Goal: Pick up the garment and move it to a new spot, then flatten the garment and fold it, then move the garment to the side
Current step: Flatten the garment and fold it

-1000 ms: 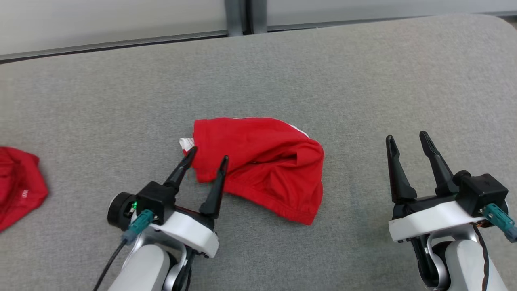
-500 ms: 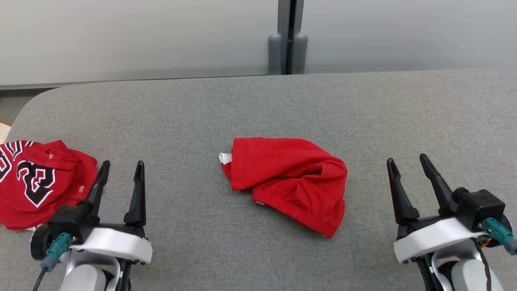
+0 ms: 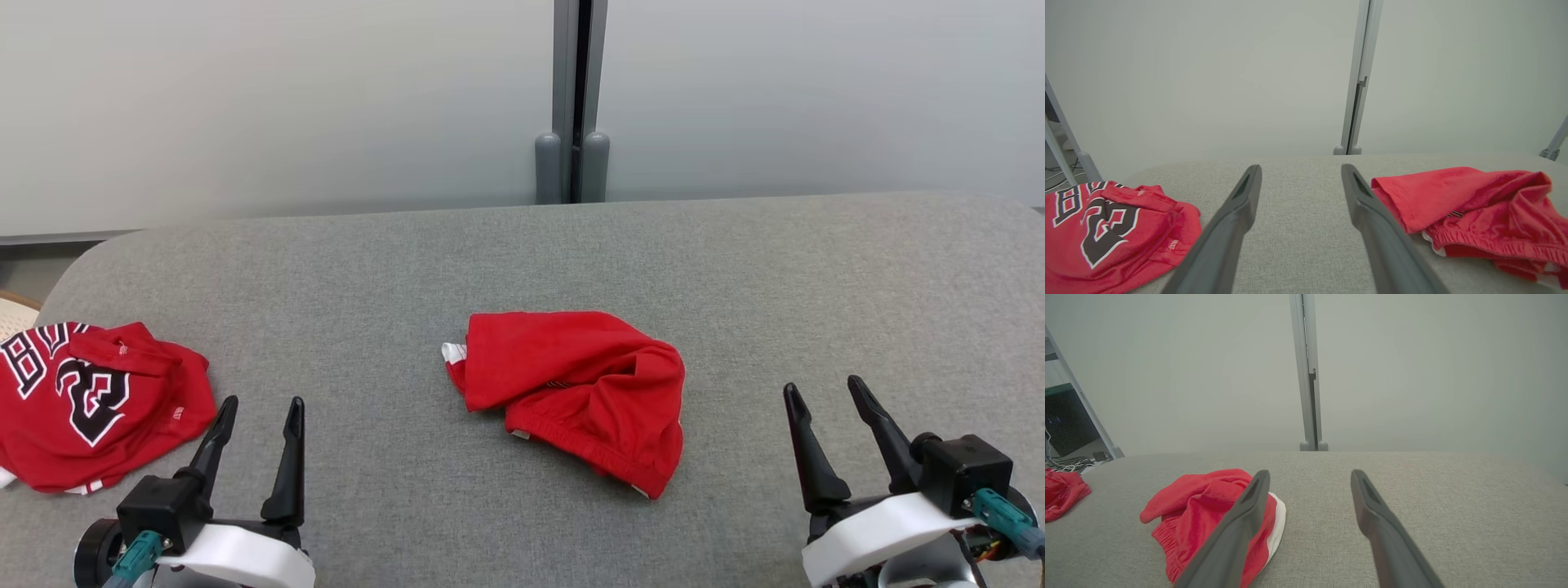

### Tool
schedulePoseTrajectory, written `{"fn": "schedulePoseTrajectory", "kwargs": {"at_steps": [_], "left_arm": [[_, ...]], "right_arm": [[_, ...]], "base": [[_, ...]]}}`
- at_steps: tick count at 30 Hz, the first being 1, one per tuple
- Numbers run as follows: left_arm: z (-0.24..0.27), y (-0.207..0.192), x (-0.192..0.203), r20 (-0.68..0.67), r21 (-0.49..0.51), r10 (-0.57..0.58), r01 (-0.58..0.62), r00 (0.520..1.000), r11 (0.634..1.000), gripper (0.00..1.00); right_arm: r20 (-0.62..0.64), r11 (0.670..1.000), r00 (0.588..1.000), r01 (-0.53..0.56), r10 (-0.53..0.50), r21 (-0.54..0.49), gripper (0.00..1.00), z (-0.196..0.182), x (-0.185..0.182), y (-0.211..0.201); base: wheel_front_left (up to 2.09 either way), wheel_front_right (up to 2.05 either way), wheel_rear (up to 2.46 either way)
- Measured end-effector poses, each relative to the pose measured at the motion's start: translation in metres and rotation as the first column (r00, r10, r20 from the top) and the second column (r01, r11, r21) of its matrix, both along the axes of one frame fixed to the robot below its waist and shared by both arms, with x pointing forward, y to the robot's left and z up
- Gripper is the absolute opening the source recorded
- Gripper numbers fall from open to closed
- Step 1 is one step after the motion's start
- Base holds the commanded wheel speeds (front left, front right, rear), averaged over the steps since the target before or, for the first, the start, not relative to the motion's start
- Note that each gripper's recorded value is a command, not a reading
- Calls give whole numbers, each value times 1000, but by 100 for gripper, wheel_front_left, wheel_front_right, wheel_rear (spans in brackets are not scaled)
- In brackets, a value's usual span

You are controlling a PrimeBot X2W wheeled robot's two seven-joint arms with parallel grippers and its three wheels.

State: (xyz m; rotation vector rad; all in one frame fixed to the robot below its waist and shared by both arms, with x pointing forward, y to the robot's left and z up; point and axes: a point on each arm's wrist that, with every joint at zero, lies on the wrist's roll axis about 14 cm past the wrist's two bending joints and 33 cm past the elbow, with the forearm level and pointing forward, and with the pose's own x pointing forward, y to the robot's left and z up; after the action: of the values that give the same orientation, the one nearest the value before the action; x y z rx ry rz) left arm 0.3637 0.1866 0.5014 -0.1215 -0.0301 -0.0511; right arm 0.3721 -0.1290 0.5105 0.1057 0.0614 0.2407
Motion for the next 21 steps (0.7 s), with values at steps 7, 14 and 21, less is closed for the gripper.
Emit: {"fn": "schedulePoseTrajectory", "kwargs": {"at_steps": [7,14,21], "left_arm": [[4,0,-4,-1,12,-1,1,1000,1000,100],[8,0,-4,2,15,1,-1,1000,1000,100],[9,-2,-4,3,14,-3,3,1000,1000,100]], "right_arm": [[-6,1000,1000,5,-5,3,100,1,-6,-1],[-2,1000,1000,11,-11,8,100,2,-6,-2],[-4,1000,1000,6,-6,11,100,2,-6,0]], "base": [[0,0,0],[0,0,0],[0,0,0]]}}
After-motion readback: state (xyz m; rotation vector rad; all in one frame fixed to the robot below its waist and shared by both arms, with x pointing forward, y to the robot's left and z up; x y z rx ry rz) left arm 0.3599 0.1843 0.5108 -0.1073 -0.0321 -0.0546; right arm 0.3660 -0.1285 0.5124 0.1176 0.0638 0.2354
